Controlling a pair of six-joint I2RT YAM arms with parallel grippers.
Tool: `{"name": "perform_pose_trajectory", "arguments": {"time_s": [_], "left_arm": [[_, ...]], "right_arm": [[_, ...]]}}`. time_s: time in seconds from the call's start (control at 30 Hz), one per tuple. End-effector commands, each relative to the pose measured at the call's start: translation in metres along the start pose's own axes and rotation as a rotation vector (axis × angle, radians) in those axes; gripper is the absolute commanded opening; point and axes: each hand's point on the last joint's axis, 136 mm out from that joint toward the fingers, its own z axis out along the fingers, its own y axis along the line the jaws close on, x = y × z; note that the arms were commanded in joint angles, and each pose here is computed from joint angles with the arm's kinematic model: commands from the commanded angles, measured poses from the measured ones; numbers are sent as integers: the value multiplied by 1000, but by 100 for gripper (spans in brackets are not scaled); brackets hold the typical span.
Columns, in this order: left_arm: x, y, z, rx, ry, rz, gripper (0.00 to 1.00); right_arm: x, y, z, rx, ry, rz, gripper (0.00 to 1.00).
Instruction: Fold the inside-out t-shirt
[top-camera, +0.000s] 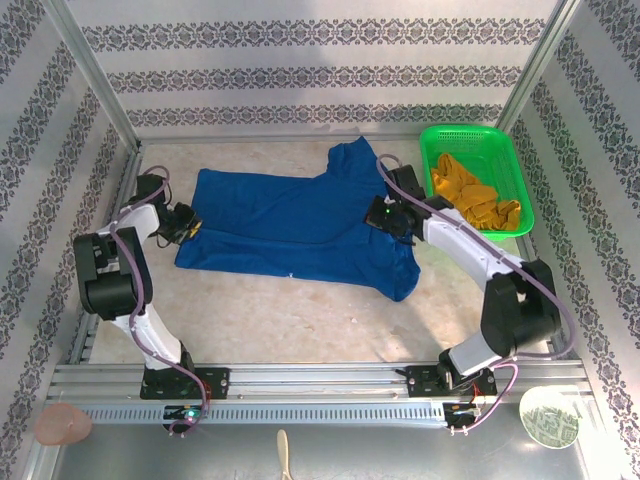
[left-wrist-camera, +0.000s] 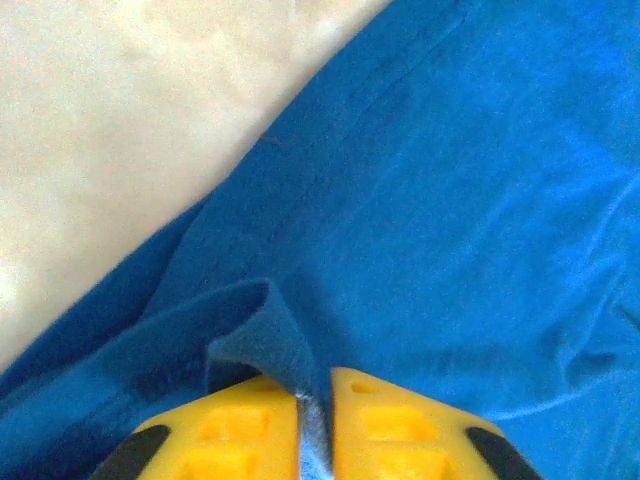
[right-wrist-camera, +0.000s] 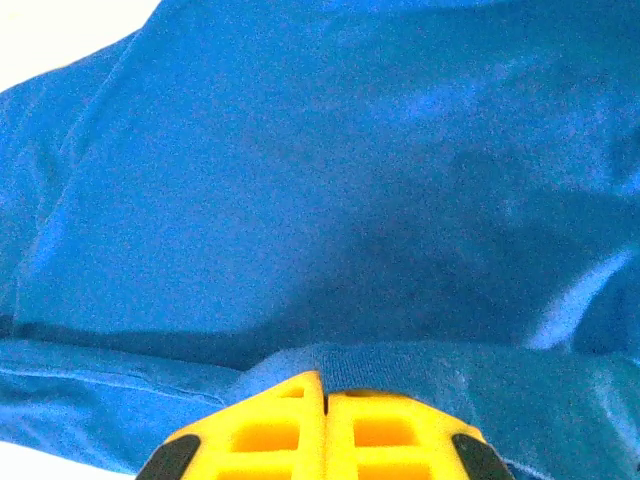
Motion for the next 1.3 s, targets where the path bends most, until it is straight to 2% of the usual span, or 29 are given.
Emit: {"name": "perform_pose_trajectory", "arguments": {"time_s": [0.0, 0.03, 0.07, 0.1, 0.13, 0.17, 0.23, 0.33, 0.47, 0.6, 0.77, 0.93, 1.27], "left_arm": [[-11, -11, 6, 14, -21, 39, 21], [-15, -11, 7, 3, -27, 40, 28], [-17, -11, 7, -9, -31, 44, 39], [-21, -13, 5, -19, -42, 52, 52], [-25, -15, 1, -27, -53, 62, 61], [-28, -17, -5, -33, -66, 74, 67], [-35, -24, -23, -41, -113, 111, 78], [-38, -35, -54, -31, -178, 162, 86], [-15, -43, -82, 33, -178, 186, 99], [32, -51, -80, 110, -99, 232, 100], [83, -58, -46, 140, 17, 303, 99], [89, -44, -20, 85, 42, 304, 100], [85, -19, 1, -17, 40, 309, 99]], "right_arm": [[-24, 7, 13, -7, -24, -17, 0], [-30, 7, 19, -3, -22, -21, 0], [-35, 8, 23, 0, -25, -28, 8], [-41, 10, 26, -1, -27, -40, 28], [-46, 11, 25, 3, -30, -51, 41], [-50, 12, 22, 8, -37, -63, 46], [-54, 16, 3, 2, -71, -79, 52], [-48, 12, -27, 2, -113, -80, 54], [-16, -22, -49, 54, -115, -42, 57], [29, -62, -53, 107, -81, 7, 59], [66, -97, -50, 162, -39, 41, 60], [86, -111, -35, 178, 24, 51, 60], [99, -113, -5, 168, 113, 52, 55]]}}
